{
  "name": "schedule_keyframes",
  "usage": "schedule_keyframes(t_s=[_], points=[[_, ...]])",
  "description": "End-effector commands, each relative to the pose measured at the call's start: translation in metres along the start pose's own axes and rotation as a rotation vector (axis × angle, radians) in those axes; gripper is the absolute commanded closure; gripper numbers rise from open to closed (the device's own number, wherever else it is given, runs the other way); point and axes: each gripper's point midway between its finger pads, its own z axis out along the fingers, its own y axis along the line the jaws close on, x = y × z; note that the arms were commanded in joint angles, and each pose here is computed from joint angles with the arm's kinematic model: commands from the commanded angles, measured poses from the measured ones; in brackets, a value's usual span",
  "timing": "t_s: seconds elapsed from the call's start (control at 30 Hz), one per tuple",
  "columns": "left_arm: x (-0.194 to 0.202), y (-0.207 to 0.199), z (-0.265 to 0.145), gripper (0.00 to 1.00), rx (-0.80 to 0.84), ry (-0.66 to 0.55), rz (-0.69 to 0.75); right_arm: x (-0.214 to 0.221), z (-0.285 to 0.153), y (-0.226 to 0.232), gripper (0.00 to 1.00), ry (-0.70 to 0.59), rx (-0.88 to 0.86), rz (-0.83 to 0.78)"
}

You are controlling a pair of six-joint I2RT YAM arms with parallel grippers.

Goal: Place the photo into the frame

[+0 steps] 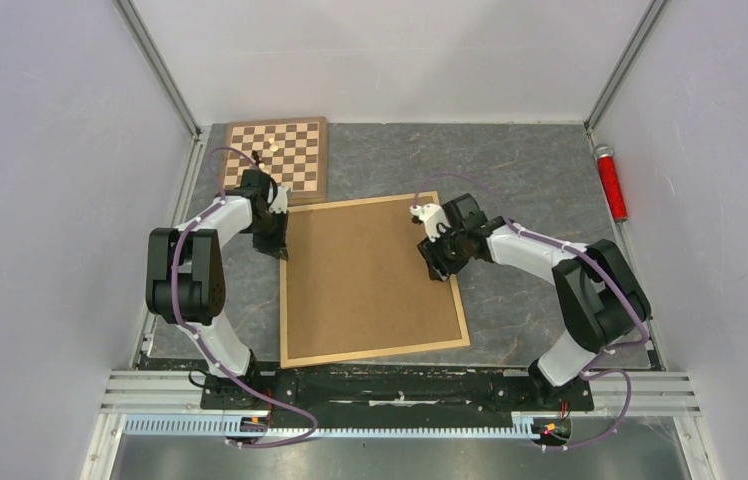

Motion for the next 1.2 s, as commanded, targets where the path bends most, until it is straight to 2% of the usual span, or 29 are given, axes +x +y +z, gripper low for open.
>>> schedule_keyframes(t_s=[0.0,0.13,0.23,0.53,0.63,0.97,1.17], points=[[0.029,-0.019,0.025,0.98,0.093,0.095,0.037,0.071,0.03,-0.017,0.51,0.265,0.06,-0.051],[0.027,-0.02,0.023,0.98,0.096,0.086,0.039,0.08,0.034,-0.025,0.51,0.345,0.071,-0.092],[0.027,-0.021,0.022,0.98,0.1,0.085,0.041,0.068,0.03,-0.029,0.52,0.315,0.092,-0.112],[0.026,-0.021,0.021,0.98,0.099,0.079,0.043,-0.049,-0.014,-0.046,0.5,0.011,0.215,-0.174],[0.025,-0.02,0.02,0.98,0.095,0.076,0.043,-0.072,-0.024,-0.051,0.5,-0.038,0.245,-0.186],[0.025,-0.021,0.02,0.98,0.095,0.076,0.043,-0.079,-0.008,-0.048,0.5,-0.046,0.196,-0.191],[0.025,-0.02,0.019,0.98,0.092,0.075,0.044,-0.064,0.01,-0.039,0.51,-0.014,0.131,-0.162]])
